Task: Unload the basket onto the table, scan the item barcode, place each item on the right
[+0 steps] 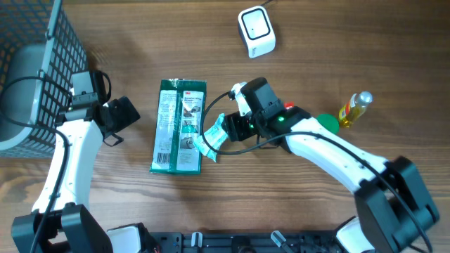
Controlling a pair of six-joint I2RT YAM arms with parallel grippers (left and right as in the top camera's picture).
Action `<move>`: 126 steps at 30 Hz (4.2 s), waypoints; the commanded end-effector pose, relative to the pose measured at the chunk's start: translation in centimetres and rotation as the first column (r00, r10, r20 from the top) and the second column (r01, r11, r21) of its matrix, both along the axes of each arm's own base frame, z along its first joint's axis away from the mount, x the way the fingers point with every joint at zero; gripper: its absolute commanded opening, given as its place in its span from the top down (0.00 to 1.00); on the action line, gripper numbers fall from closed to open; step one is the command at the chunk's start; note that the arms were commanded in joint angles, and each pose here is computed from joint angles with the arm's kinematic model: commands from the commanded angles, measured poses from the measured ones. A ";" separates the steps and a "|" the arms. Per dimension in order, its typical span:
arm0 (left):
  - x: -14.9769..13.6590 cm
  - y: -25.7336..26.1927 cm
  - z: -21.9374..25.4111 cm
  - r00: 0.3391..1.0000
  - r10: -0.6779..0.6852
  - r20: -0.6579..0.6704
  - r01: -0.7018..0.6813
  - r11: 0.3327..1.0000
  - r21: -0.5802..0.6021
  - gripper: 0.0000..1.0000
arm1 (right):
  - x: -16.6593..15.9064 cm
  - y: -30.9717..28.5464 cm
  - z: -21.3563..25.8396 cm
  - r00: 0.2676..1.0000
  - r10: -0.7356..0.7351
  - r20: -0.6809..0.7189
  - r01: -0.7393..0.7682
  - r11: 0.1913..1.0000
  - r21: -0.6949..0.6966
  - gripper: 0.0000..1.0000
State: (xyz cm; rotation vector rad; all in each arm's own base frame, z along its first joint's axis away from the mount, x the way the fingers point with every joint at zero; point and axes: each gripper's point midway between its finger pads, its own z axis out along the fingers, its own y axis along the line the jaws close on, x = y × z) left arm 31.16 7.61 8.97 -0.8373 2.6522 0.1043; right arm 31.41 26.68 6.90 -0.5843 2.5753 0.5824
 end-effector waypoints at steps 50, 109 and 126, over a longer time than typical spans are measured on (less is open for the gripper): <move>0.4 0.2 0.8 1.000 0.003 0.025 -0.003 1.000 0.004 0.00 | 19.0 -9.1 23.8 0.637 0.208 0.742 0.317 0.807 -0.498 0.96; 0.4 0.2 0.8 1.000 0.003 0.025 -0.003 1.000 0.004 0.00 | 16.6 -4.1 14.7 0.782 0.326 0.532 0.015 0.843 -0.538 0.96; 0.4 0.2 0.8 1.000 0.003 0.025 -0.003 1.000 0.004 0.00 | 6.8 -8.6 2.0 0.990 0.136 -0.039 -0.141 0.903 -0.407 0.40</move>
